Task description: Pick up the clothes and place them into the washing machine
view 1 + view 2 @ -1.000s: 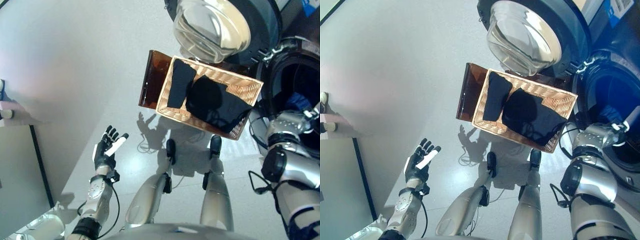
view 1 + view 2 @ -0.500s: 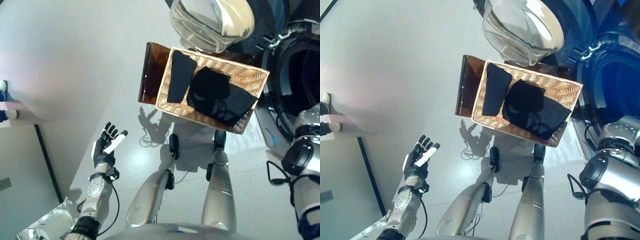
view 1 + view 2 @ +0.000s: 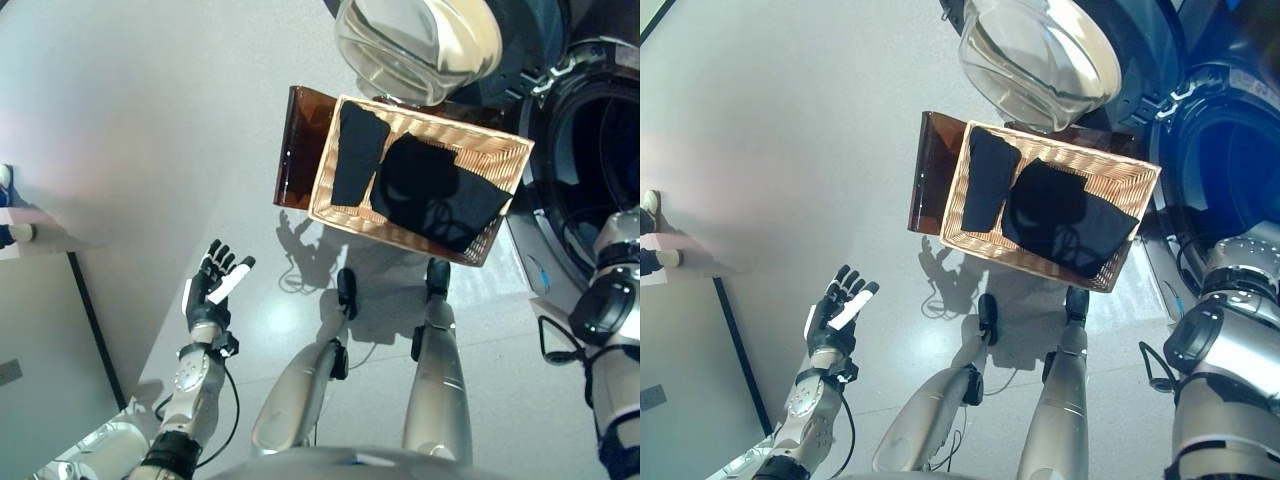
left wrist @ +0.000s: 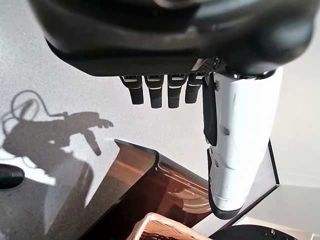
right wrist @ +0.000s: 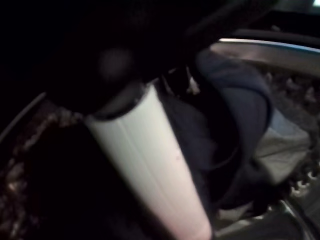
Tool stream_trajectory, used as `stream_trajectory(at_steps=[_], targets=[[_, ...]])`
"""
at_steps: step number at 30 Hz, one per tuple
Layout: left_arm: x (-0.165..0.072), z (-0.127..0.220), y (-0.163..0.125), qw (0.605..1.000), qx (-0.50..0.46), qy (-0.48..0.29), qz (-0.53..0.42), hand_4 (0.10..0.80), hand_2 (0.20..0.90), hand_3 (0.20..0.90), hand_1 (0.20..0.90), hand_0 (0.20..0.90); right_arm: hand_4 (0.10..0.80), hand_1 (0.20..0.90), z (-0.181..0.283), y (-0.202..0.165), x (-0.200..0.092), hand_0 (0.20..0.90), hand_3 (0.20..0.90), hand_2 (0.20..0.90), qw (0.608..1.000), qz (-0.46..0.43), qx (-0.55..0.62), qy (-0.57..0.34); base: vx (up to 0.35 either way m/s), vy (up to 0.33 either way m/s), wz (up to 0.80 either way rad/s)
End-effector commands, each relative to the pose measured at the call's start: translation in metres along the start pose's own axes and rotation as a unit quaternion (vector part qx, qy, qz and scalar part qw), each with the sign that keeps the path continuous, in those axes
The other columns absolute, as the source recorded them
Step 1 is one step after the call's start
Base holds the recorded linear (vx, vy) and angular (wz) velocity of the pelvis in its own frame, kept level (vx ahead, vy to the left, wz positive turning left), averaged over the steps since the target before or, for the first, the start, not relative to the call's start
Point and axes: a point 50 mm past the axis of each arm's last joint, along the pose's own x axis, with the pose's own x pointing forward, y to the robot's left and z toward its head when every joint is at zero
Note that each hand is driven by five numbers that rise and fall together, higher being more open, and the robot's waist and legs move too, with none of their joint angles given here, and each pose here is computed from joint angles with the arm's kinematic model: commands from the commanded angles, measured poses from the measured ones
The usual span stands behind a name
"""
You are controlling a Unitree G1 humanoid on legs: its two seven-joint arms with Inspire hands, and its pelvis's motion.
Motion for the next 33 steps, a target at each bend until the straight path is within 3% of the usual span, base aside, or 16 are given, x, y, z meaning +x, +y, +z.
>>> stream_trajectory(at_steps=[1,6,22,28,33], targets=[[-0.004,0.028,0.034,0.996,0.011,-0.066,0.050,0.800,0.900,0.900,0.900,0.900,0.800,0.900,0.032,0.033,-0.002,0.900,0.900,0.900,0.990,0.096,-0.051,-0.092,-0.010,0.002,0.04],[-0.005,0.029,0.036,0.997,0.006,-0.067,0.050,0.800,0.900,0.900,0.900,0.900,0.800,0.900,0.021,0.018,0.001,0.900,0.900,0.900,0.989,0.096,-0.082,-0.074,-0.004,0.004,0.02],[0.001,0.030,0.043,0.995,0.004,-0.075,0.069,0.800,0.900,0.900,0.900,0.900,0.800,0.900,-0.060,-0.093,-0.015,0.900,0.900,0.900,0.941,0.118,-0.315,0.045,-0.008,-0.002,-0.04],[0.001,0.024,0.050,0.994,0.011,-0.063,0.087,0.800,0.900,0.900,0.900,0.900,0.800,0.900,-0.064,-0.135,-0.017,0.900,0.900,0.900,0.904,0.132,-0.400,0.069,0.012,-0.008,0.03],[0.000,0.026,0.054,0.993,0.017,-0.069,0.096,0.800,0.900,0.900,0.900,0.900,0.800,0.900,-0.077,-0.160,-0.033,0.900,0.900,0.900,0.848,0.190,-0.487,0.091,0.004,-0.003,0.01]])
